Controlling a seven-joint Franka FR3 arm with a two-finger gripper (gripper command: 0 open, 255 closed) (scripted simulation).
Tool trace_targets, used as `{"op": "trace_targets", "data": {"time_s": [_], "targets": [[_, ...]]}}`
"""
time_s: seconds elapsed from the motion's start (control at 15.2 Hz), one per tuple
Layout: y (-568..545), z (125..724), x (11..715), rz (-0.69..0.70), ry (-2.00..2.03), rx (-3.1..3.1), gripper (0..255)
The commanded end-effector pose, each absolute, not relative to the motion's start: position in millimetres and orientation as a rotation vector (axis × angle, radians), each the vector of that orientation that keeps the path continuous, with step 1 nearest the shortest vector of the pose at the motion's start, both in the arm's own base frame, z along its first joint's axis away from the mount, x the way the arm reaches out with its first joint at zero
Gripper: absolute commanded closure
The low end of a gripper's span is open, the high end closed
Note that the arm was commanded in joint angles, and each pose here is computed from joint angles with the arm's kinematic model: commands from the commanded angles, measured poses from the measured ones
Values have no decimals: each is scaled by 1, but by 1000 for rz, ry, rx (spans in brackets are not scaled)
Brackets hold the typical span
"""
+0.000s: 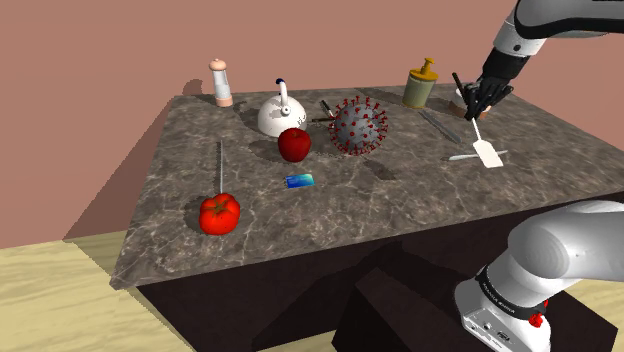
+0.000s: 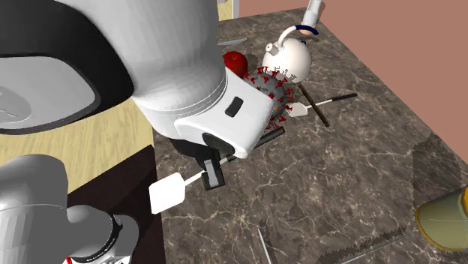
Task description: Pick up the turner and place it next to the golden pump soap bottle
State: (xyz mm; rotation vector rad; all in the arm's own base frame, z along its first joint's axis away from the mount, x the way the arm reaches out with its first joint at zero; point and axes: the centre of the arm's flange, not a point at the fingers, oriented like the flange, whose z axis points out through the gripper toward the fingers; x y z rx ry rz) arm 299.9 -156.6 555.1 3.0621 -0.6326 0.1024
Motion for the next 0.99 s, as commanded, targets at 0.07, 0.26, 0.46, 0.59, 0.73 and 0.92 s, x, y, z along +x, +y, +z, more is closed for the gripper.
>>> {"op": "trace_targets", "data": {"time_s": [0.07,0.26,0.46,0.59,0.73,0.92], "targets": [[-156,571,300,102,-633,3062,255],[-156,587,300,102,-633,3062,255],[-156,602,300,102,-633,3062,255],[-156,613,300,102,-633,3062,255],[-156,621,300,102,-632,3062,255],[-185,621,328,102,-633,3062,255]]}}
